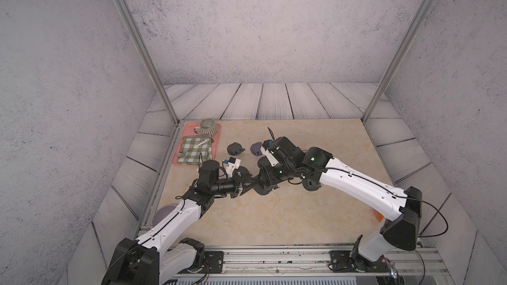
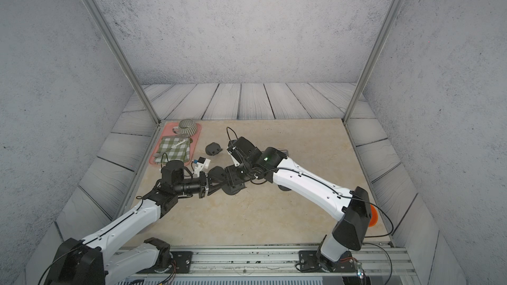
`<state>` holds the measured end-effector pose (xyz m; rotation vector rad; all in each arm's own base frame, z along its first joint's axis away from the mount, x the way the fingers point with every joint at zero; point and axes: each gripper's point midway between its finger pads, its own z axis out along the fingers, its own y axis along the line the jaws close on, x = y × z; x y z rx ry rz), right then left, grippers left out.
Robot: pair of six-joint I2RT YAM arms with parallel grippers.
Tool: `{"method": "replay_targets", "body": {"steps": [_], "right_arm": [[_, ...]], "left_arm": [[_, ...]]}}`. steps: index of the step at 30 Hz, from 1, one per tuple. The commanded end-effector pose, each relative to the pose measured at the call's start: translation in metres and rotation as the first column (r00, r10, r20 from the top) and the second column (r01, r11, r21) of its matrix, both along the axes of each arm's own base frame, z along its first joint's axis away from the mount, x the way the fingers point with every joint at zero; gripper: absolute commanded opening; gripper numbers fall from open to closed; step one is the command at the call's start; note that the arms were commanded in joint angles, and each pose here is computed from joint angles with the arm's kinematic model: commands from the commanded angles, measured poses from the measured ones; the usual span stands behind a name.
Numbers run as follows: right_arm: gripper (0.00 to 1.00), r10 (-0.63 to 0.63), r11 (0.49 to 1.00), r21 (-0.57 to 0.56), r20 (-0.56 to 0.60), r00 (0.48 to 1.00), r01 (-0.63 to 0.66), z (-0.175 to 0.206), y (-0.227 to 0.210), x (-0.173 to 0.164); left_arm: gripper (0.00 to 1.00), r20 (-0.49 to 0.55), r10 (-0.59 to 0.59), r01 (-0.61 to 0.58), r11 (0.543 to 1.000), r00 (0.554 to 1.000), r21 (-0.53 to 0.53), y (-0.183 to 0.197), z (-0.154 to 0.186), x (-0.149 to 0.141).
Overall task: Open the phone stand
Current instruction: Open the phone stand, then place the phone stand at the center of the board.
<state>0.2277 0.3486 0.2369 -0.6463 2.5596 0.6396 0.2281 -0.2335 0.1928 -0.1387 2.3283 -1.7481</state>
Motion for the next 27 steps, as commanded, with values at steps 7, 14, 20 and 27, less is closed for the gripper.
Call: {"method": "replay_targets", "body": {"steps": [7,14,20,27], "right_arm": [[0.54,-0.089,0.99,-0.111,0.029,0.996,0.091,-0.003,-0.033,0.018],[0.56,-0.178,0.957,-0.231,-0.001,0.984,0.173,-0.029,-0.067,0.033],[0.56,-0.259,0.922,-0.305,-0.034,0.965,0.237,-0.054,-0.095,0.049],[0.56,-0.326,0.887,-0.371,-0.078,0.942,0.276,-0.087,-0.114,0.07]], "left_arm": [[0.98,0.012,0.105,-0.103,0.939,0.994,0.329,0.04,-0.03,-0.013],[0.98,0.087,0.222,-0.234,0.816,0.971,0.528,0.088,-0.043,-0.029],[0.98,0.114,0.184,-0.216,0.783,0.976,0.583,0.098,-0.036,-0.039],[0.98,0.141,0.169,-0.219,0.795,0.975,0.566,0.096,-0.024,-0.041]]}}
